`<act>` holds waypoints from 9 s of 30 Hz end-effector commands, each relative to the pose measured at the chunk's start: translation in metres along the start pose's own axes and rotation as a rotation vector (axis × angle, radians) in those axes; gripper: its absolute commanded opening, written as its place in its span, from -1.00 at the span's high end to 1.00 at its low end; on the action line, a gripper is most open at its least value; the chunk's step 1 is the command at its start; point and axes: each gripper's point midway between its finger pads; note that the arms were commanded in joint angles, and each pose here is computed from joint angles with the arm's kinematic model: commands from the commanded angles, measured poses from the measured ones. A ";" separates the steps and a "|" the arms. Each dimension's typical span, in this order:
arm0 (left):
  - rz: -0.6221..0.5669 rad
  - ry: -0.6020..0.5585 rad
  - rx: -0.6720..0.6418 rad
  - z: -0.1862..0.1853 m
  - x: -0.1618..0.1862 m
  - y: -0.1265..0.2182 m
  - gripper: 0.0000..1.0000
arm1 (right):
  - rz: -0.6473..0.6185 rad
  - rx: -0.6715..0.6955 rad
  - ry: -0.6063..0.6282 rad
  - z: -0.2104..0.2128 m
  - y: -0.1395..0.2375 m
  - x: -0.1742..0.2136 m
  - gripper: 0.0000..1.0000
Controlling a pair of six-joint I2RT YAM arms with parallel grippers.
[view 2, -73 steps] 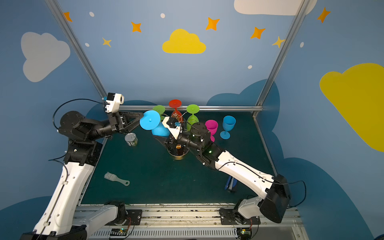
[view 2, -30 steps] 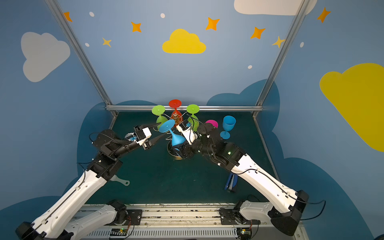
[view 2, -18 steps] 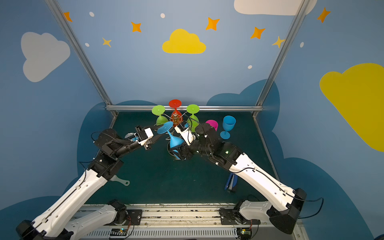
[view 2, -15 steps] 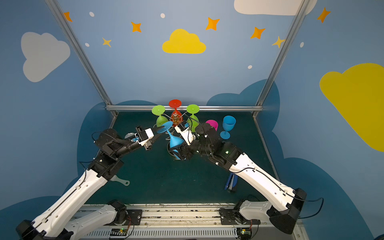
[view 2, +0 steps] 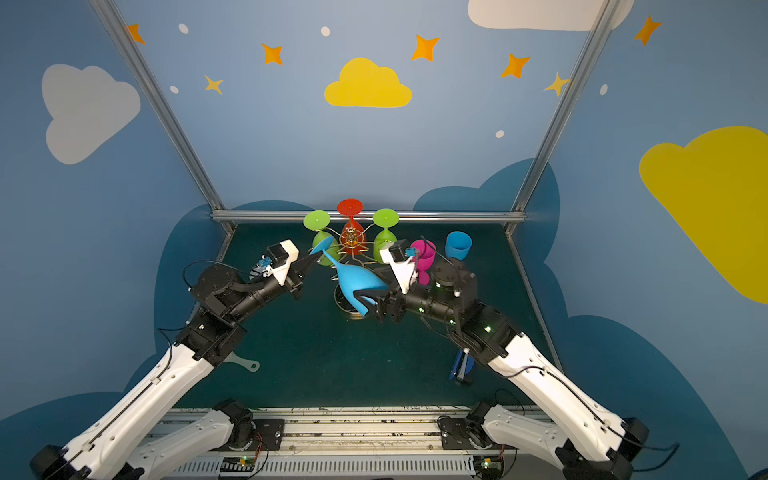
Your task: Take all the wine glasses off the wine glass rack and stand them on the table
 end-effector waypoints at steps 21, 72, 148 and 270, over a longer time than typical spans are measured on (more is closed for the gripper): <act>-0.079 0.318 -0.095 0.012 -0.007 0.018 0.94 | -0.217 0.064 -0.060 -0.023 0.026 -0.029 -0.41; 0.004 0.206 -0.654 0.129 0.055 0.073 -0.89 | 0.284 0.942 -0.138 -0.116 0.187 0.111 1.00; 0.045 0.290 -0.858 0.173 0.097 0.133 -0.92 | 0.500 1.225 -0.744 -0.440 0.171 0.058 0.20; 0.298 1.266 -0.091 0.149 0.130 -0.059 0.91 | -0.061 0.353 -0.502 -0.131 0.074 0.104 -0.41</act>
Point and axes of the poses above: each gripper's point midway between its finger pads, its own y axis back along the fingers, its own z axis along the line the jaws close on, x = y × z, and after that the axes turned 6 degrees about -y, right-handed
